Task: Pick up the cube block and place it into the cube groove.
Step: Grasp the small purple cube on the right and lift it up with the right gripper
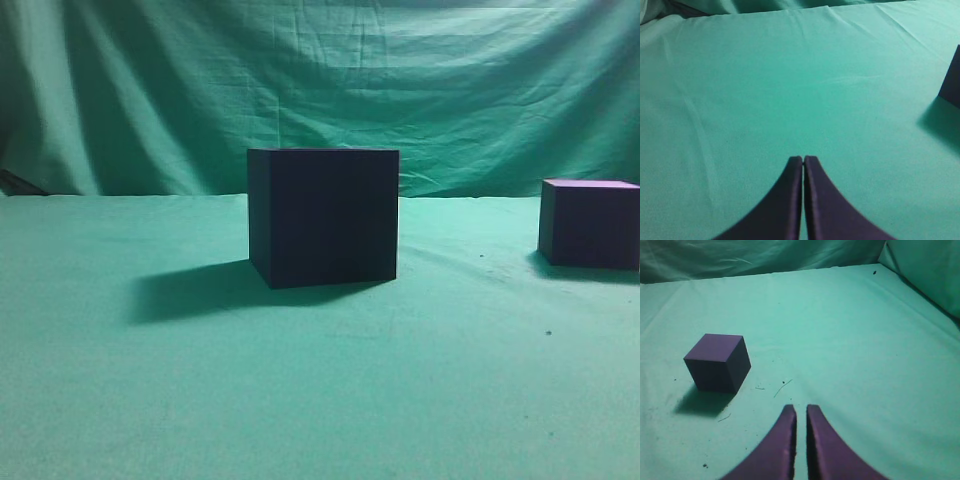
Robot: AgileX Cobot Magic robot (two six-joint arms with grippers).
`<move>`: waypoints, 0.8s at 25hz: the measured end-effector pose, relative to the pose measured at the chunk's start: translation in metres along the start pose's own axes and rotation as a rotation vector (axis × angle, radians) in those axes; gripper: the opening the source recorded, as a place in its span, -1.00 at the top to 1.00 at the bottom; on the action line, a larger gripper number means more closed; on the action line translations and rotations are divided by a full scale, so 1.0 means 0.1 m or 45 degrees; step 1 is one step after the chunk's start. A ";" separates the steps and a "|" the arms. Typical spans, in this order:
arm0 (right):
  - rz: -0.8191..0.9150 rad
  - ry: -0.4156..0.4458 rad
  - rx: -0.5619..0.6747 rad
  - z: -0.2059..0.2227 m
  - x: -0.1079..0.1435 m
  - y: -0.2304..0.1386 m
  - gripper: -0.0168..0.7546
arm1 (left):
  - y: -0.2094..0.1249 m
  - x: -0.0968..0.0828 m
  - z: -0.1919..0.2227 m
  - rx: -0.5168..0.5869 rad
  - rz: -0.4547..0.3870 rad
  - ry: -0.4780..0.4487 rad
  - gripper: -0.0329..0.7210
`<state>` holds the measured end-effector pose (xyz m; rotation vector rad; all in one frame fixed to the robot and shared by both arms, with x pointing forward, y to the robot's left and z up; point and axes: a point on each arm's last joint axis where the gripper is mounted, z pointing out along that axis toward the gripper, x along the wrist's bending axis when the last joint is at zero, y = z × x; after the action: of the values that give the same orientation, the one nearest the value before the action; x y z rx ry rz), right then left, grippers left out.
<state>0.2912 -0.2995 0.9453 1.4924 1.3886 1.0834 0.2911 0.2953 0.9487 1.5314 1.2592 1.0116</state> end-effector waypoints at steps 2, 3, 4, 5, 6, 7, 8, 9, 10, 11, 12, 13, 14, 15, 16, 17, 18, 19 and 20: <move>0.000 0.000 0.000 0.00 0.00 0.00 0.83 | 0.00 0.00 0.00 0.000 0.000 0.000 0.91; 0.000 0.000 0.000 0.00 0.00 0.00 0.83 | 0.00 0.00 0.00 0.000 0.000 0.000 0.91; 0.000 0.000 0.000 0.00 0.00 0.00 0.83 | 0.00 0.00 0.00 0.000 0.000 0.000 0.91; 0.000 0.000 0.000 0.00 0.00 0.00 0.83 | 0.00 0.00 0.00 0.000 0.000 0.000 0.91; 0.000 0.000 0.000 0.00 0.00 0.00 0.83 | 0.00 0.00 0.00 0.000 0.000 0.000 0.91; 0.000 0.000 0.000 0.00 0.00 0.00 0.83 | 0.00 0.00 0.00 0.000 0.000 0.000 0.91; 0.000 0.000 0.000 0.00 0.00 0.00 0.83 | 0.00 0.00 0.00 0.000 0.000 0.000 0.91; 0.000 0.000 0.000 0.00 0.00 0.00 0.83 | 0.00 0.00 0.00 0.000 0.000 0.000 0.91; 0.000 0.000 0.000 0.00 0.00 0.00 0.83 | 0.00 0.00 0.00 0.000 0.000 0.000 0.91; 0.000 0.000 0.000 0.00 0.00 0.00 0.83 | 0.00 0.00 0.00 0.000 0.000 0.000 0.91; 0.000 0.000 0.000 0.00 0.00 0.00 0.83 | 0.00 0.00 0.00 0.000 0.000 0.000 0.91; 0.000 0.000 0.000 0.00 0.00 0.00 0.83 | 0.00 0.00 0.00 0.000 0.000 0.000 0.91; 0.000 0.000 0.000 0.00 0.00 0.00 0.83 | 0.00 0.00 0.00 0.000 0.000 0.000 0.91; 0.000 0.000 0.000 0.00 0.00 0.00 0.83 | 0.00 0.00 0.00 0.000 0.000 0.000 0.91; 0.000 0.000 0.000 0.00 0.00 0.00 0.83 | 0.00 0.00 0.00 0.000 0.000 0.000 0.91; 0.000 0.000 0.000 0.00 0.00 0.00 0.83 | 0.00 0.00 0.00 0.000 0.000 0.000 0.91; 0.000 0.000 0.000 0.00 0.00 0.00 0.83 | 0.00 0.00 0.00 0.000 0.000 0.000 0.91; 0.000 0.000 0.000 0.00 0.00 0.00 0.83 | 0.00 0.00 0.00 0.000 0.000 0.000 0.91; 0.000 0.000 0.000 0.00 0.00 0.00 0.83 | 0.00 0.00 0.00 0.000 0.000 0.000 0.91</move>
<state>0.2912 -0.2995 0.9453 1.4924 1.3886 1.0834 0.2911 0.2953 0.9487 1.5314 1.2592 1.0116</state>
